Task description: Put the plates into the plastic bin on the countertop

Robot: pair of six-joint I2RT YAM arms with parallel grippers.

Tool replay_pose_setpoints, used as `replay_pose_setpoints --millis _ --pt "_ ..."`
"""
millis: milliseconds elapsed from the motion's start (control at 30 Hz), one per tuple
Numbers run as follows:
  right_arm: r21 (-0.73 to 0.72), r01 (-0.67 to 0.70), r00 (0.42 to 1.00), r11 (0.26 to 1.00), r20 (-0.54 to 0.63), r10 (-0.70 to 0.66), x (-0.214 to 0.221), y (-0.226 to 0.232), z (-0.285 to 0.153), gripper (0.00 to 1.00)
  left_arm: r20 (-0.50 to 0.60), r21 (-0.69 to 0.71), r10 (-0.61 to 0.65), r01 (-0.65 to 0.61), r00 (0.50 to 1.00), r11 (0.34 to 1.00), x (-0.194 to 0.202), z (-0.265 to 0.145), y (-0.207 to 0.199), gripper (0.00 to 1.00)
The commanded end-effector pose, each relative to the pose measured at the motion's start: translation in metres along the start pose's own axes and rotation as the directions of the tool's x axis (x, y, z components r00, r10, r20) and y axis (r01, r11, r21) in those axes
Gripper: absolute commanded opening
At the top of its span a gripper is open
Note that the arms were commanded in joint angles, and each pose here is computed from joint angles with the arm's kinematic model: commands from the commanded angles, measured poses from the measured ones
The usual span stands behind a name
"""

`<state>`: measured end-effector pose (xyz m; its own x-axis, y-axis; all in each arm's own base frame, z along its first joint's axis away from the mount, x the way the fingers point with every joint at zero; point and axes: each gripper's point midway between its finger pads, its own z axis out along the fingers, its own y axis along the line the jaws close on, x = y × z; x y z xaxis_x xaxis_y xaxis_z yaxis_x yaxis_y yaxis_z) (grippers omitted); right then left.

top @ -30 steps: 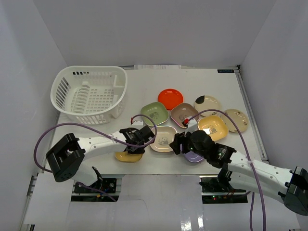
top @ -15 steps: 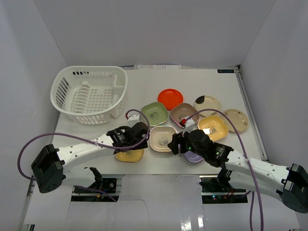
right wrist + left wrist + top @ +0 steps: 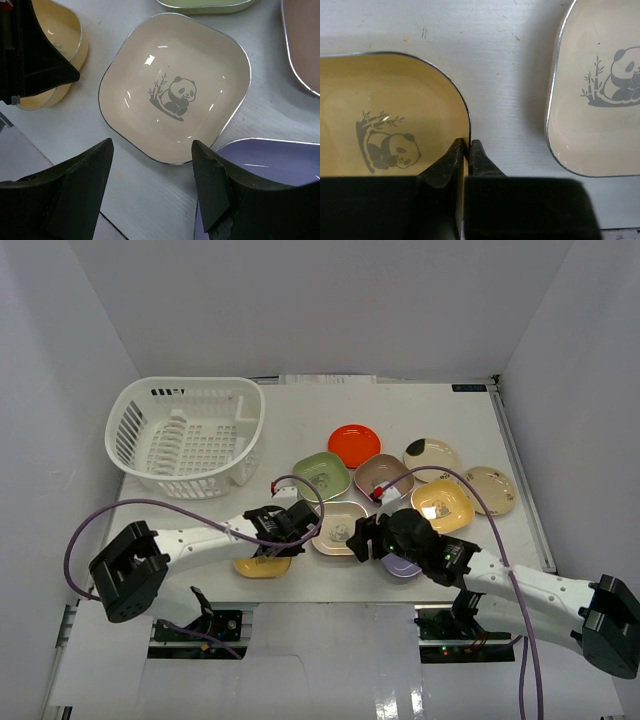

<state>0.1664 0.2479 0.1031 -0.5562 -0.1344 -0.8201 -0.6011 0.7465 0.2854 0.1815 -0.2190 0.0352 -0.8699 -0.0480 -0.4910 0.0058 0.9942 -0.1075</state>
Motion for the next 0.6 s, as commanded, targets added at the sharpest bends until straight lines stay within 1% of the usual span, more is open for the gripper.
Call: replay_pose_setpoints --millis 0,33,67,133,167,300,333,367,433,467,500,533,567 --pt "-0.052 0.003 0.998 0.999 0.065 0.000 -0.027 0.018 0.004 0.70 0.059 -0.023 -0.014 0.016 0.998 1.000 -0.011 -0.009 0.008 0.04" --pt "-0.054 0.006 0.998 0.999 0.063 -0.003 -0.027 0.019 0.006 0.70 0.078 -0.014 -0.021 0.022 0.997 1.000 -0.018 -0.015 0.006 0.00" --pt "-0.058 0.009 0.998 0.998 0.063 -0.005 -0.027 0.021 0.007 0.70 0.084 -0.028 -0.024 0.027 0.996 0.999 -0.020 -0.022 0.011 0.00" --pt "-0.060 0.022 0.998 0.998 0.055 -0.018 -0.029 0.024 0.013 0.71 0.153 0.003 -0.057 0.057 0.987 0.998 -0.043 -0.047 0.009 0.00" --pt "-0.059 0.026 0.998 0.998 0.055 -0.023 -0.031 0.026 0.015 0.72 0.164 0.003 -0.060 0.060 0.985 0.998 -0.048 -0.057 0.012 0.00" --pt "-0.042 0.049 0.998 0.998 0.033 -0.048 -0.033 0.030 0.028 0.76 0.303 0.107 -0.130 0.102 0.944 0.989 -0.100 -0.125 0.008 0.00" --pt "-0.042 0.055 0.998 0.998 0.030 -0.053 -0.034 0.032 0.031 0.76 0.358 0.130 -0.154 0.114 0.921 0.985 -0.116 -0.145 0.011 0.00" --pt "-0.038 0.062 0.998 0.997 0.021 -0.061 -0.034 0.036 0.035 0.77 0.411 0.169 -0.185 0.125 0.893 0.978 -0.140 -0.173 0.008 0.00" --pt "-0.039 0.070 0.997 0.997 0.017 -0.069 -0.034 0.040 0.040 0.77 0.490 0.150 -0.166 0.105 0.856 0.983 -0.169 -0.199 0.014 0.00" --pt "-0.045 0.079 0.997 0.996 0.007 -0.079 -0.032 0.045 0.044 0.77 0.540 0.133 -0.181 0.129 0.822 0.983 -0.190 -0.210 0.021 0.00" --pt "-0.047 0.083 0.997 0.995 0.002 -0.083 -0.031 0.048 0.045 0.77 0.583 0.161 -0.207 0.138 0.786 0.977 -0.215 -0.231 0.020 0.00" --pt "-0.046 0.089 0.996 0.995 0.000 -0.089 -0.031 0.050 0.047 0.77 0.613 0.126 -0.148 0.089 0.776 0.988 -0.230 -0.236 0.024 0.00" --pt "-0.046 0.099 0.995 0.994 -0.003 -0.100 -0.030 0.053 0.048 0.77 0.611 0.127 -0.166 0.111 0.774 0.986 -0.257 -0.227 0.029 0.00"
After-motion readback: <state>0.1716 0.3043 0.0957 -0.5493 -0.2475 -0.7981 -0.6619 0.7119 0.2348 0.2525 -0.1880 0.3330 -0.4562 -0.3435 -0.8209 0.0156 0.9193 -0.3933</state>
